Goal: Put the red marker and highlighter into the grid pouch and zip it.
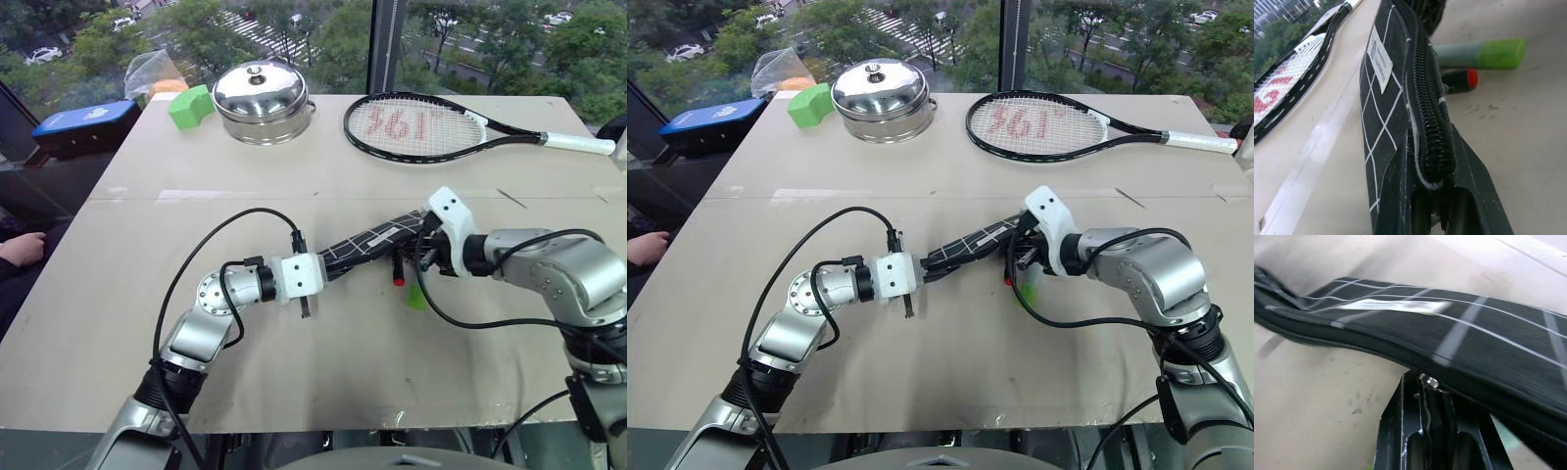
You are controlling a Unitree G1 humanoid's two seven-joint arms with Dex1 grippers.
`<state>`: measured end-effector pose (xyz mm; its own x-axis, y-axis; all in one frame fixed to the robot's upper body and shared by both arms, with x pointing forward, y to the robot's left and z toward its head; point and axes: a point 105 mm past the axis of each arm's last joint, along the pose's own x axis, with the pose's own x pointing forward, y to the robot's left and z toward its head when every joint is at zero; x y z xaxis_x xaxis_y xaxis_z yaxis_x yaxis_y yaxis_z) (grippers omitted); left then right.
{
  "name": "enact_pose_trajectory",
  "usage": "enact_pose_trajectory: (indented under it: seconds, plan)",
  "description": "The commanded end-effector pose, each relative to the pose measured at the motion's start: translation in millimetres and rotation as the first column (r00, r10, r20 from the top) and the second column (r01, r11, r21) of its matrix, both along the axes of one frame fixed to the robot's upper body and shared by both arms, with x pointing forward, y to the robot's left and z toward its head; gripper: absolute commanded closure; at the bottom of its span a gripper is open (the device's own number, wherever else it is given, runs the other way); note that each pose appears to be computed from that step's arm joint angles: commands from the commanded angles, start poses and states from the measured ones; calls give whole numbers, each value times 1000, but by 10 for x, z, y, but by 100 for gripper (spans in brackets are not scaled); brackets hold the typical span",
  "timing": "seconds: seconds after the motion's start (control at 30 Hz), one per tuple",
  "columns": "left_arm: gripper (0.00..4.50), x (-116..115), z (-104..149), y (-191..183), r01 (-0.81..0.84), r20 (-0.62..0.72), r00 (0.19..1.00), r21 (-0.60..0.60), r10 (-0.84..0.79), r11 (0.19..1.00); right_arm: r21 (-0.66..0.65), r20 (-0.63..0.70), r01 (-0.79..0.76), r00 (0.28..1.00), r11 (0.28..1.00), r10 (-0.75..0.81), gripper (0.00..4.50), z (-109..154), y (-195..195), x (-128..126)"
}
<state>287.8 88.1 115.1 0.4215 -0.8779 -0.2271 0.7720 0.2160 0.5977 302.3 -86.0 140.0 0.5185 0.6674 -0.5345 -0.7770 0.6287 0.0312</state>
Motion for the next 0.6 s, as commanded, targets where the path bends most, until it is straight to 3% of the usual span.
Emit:
enact_pose_trajectory:
  seconds: [0.03, 0.6]
  plan:
    - [450, -40, 197, -120, 42, 56, 998, -46, -39, 998, 26, 32, -71, 997, 997, 70, 447, 80, 207, -93]
    - [450, 53, 270, -164, -26, 26, 999, -102, 29, 994, 45, 23, -114, 993, 992, 113, 447, 103, 338, -180]
